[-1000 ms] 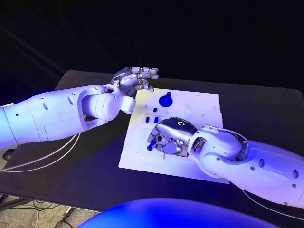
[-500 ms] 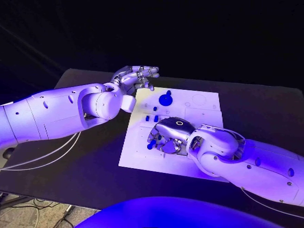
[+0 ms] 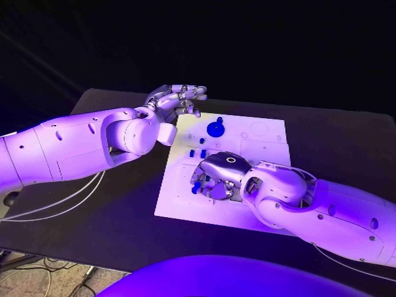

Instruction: Assemble the parts on the task board

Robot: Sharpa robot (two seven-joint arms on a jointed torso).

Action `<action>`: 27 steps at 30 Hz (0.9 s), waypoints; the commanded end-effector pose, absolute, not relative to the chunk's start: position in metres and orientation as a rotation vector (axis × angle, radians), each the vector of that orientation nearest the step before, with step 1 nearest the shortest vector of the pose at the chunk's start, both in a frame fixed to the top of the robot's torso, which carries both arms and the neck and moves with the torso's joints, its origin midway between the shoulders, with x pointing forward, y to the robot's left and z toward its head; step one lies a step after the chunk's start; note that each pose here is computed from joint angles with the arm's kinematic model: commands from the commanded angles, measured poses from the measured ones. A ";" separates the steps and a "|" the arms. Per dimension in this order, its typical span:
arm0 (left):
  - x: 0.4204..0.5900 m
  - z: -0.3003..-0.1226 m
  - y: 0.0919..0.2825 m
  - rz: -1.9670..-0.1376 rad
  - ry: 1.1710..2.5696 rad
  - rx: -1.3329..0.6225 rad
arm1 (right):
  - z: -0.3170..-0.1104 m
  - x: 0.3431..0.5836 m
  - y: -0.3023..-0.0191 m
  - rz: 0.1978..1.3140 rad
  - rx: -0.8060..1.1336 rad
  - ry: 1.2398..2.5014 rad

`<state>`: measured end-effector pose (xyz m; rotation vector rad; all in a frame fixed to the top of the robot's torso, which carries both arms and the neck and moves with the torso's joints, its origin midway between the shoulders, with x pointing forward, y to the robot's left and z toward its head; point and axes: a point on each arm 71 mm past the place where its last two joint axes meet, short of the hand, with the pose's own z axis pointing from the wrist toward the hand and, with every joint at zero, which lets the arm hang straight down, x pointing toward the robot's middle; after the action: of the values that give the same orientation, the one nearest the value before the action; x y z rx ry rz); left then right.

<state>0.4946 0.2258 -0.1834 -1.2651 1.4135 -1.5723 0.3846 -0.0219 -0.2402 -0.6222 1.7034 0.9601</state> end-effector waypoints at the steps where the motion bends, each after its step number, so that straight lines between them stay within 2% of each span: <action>1: 0.494 -0.182 0.224 -1.594 1.419 -1.250 | -0.245 0.384 -0.023 0.933 -0.643 1.715; 11: 0.494 -0.182 0.224 -1.593 1.419 -1.251 | -0.239 0.382 -0.022 0.983 -0.601 1.652; 19: 0.495 -0.183 0.225 -1.589 1.418 -1.249 | -0.233 0.381 -0.032 1.005 -0.512 1.618; 23: 0.495 -0.183 0.227 -1.586 1.417 -1.249 | -0.225 0.381 -0.050 1.027 -0.420 1.612; 27: 0.495 -0.183 0.228 -1.583 1.417 -1.250 | -0.213 0.387 -0.086 0.985 -0.280 1.666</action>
<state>0.4955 0.2294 -0.1839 -1.2666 1.4110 -1.5628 0.3826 -0.0775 -0.2178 -0.4291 1.6442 0.9729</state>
